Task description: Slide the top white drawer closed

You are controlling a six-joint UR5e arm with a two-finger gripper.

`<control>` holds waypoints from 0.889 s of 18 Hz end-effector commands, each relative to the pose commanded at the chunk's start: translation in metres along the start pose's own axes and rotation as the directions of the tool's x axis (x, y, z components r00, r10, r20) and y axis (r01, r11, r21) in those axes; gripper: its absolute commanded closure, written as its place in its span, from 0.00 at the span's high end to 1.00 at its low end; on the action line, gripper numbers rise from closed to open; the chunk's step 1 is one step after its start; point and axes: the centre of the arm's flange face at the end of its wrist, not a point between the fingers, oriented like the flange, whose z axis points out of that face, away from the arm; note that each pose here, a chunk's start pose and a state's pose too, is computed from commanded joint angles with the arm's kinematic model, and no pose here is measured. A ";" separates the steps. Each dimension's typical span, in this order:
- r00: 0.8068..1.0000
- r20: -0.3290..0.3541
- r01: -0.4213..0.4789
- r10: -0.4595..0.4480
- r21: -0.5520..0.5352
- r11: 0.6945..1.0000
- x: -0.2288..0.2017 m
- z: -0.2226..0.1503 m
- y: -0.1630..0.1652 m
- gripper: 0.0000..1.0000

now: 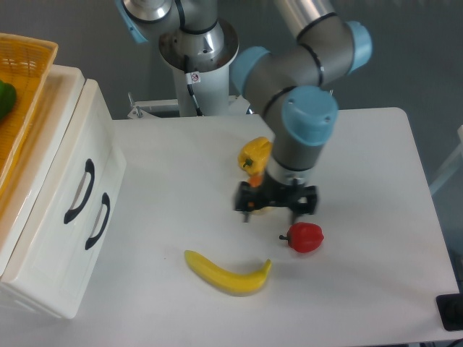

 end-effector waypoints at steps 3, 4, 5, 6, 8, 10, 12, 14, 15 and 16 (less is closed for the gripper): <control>0.984 0.001 -0.178 0.178 -0.014 0.984 -0.046 0.008 0.023 1.00; 0.974 0.003 -0.226 0.227 -0.016 0.974 -0.060 0.009 0.031 1.00; 0.963 0.002 -0.271 0.271 -0.020 0.962 -0.076 0.012 0.041 1.00; 0.947 -0.001 -0.320 0.320 -0.023 0.947 -0.089 0.014 0.050 1.00; 0.914 -0.011 -0.405 0.405 -0.047 0.913 -0.110 0.026 0.062 1.00; 0.907 -0.010 -0.421 0.422 -0.097 0.902 -0.120 0.034 0.069 1.00; 0.908 -0.003 -0.417 0.420 -0.115 0.902 -0.128 0.042 0.070 1.00; 0.915 -0.006 -0.402 0.404 -0.119 0.908 -0.140 0.049 0.077 1.00; 0.917 -0.002 -0.396 0.399 -0.117 0.911 -0.144 0.047 0.080 1.00; 0.919 0.003 -0.391 0.394 -0.117 0.913 -0.148 0.044 0.082 1.00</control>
